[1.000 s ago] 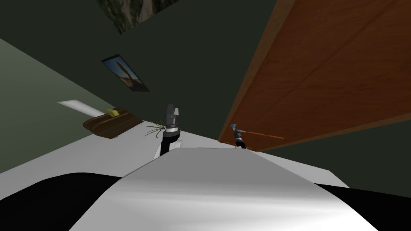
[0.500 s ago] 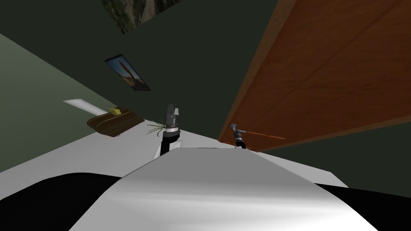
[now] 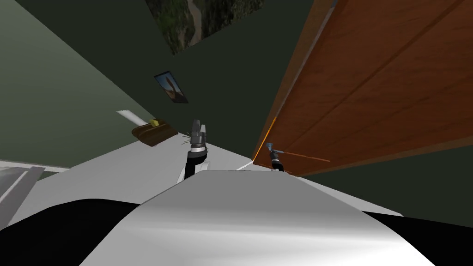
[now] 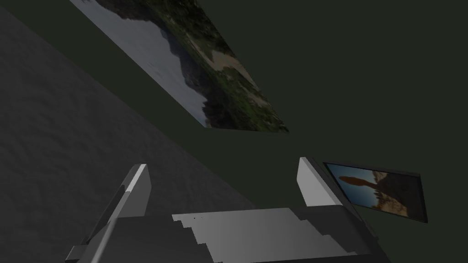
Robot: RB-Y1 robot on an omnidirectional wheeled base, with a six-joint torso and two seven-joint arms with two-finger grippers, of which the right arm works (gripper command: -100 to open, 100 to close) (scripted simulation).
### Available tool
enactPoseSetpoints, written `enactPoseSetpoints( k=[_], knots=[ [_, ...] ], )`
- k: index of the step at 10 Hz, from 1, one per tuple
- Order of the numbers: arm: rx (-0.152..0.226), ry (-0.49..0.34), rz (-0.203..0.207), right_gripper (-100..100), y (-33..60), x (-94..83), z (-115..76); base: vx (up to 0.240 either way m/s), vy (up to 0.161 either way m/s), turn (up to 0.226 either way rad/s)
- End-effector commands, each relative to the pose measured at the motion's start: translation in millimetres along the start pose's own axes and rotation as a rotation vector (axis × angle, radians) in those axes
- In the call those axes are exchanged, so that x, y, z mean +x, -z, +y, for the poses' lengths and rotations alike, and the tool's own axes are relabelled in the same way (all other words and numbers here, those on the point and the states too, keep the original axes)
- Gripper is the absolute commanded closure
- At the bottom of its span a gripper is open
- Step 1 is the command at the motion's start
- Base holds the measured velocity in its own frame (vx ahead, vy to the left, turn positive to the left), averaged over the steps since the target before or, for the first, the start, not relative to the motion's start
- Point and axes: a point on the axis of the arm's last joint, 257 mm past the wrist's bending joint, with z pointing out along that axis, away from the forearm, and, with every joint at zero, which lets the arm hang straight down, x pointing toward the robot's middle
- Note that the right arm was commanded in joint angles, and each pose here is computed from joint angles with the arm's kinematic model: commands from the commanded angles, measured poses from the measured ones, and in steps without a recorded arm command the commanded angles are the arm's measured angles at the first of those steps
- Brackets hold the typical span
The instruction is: Pull the door open
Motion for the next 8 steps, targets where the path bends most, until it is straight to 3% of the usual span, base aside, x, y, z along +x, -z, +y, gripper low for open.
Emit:
enactPoseSetpoints(
  k=[1,6,8],
  knots=[
    [-0.005,-0.001,0.004,100,-0.6,-0.9,1.5,-0.218,-0.052,0.217],
    [-0.005,-0.001,0.008,100,0.1,-7.4,2.1,-0.231,-0.067,0.199],
    [-0.001,-0.002,0.026,100,3.2,-2.6,0.1,-0.113,-0.020,0.061]
  ],
)
